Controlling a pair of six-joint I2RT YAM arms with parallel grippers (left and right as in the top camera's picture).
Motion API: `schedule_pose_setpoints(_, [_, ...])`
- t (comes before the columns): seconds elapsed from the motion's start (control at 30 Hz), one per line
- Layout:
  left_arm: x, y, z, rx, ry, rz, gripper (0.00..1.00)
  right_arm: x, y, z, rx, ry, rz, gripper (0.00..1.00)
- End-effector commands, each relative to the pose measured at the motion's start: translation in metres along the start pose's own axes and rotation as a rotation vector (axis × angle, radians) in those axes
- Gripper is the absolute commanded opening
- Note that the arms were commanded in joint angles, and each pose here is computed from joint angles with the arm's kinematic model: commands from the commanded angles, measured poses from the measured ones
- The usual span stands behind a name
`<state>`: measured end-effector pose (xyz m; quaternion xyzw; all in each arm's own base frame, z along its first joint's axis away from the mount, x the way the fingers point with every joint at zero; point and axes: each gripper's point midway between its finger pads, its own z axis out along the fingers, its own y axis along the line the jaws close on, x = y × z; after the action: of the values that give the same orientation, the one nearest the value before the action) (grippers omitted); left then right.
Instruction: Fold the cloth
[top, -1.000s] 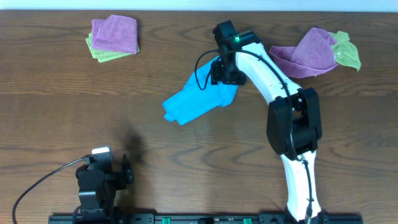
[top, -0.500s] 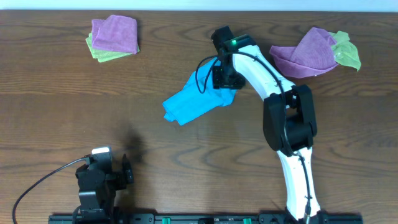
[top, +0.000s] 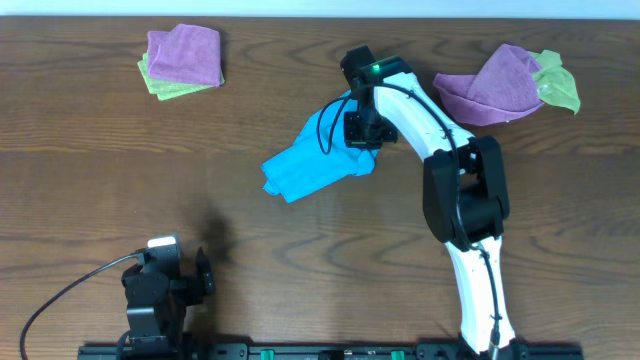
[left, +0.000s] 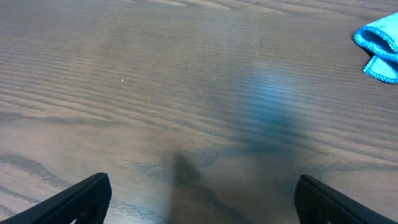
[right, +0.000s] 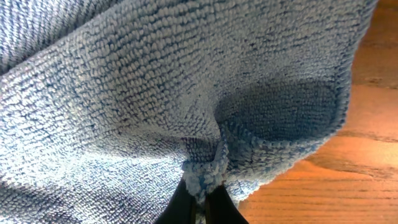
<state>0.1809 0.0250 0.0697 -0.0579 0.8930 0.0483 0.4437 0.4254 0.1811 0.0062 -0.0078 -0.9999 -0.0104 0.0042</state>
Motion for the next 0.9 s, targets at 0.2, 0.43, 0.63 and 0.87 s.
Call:
schedule_pose_setpoints(0.2, [0.009,0.001,0.004,-0.009,0.025,0.012,0.95,-0.004,0.002,-0.072,-0.029,-0.125,-0.004,0.06])
schedule_pose_setpoints(0.43, [0.009,0.001,0.004,-0.009,0.025,0.012,0.95,0.007,-0.008,-0.111,-0.010,-0.165,-0.001,0.02])
schedule_pose_setpoints(0.63, [0.009,0.001,0.004,-0.009,0.025,0.012,0.95,0.016,-0.015,-0.141,-0.009,-0.204,-0.002,0.01])
schedule_pose_setpoints(0.87, [0.009,0.001,0.004,-0.009,0.025,0.012,0.95,0.029,-0.020,-0.179,-0.029,-0.263,-0.011,0.01])
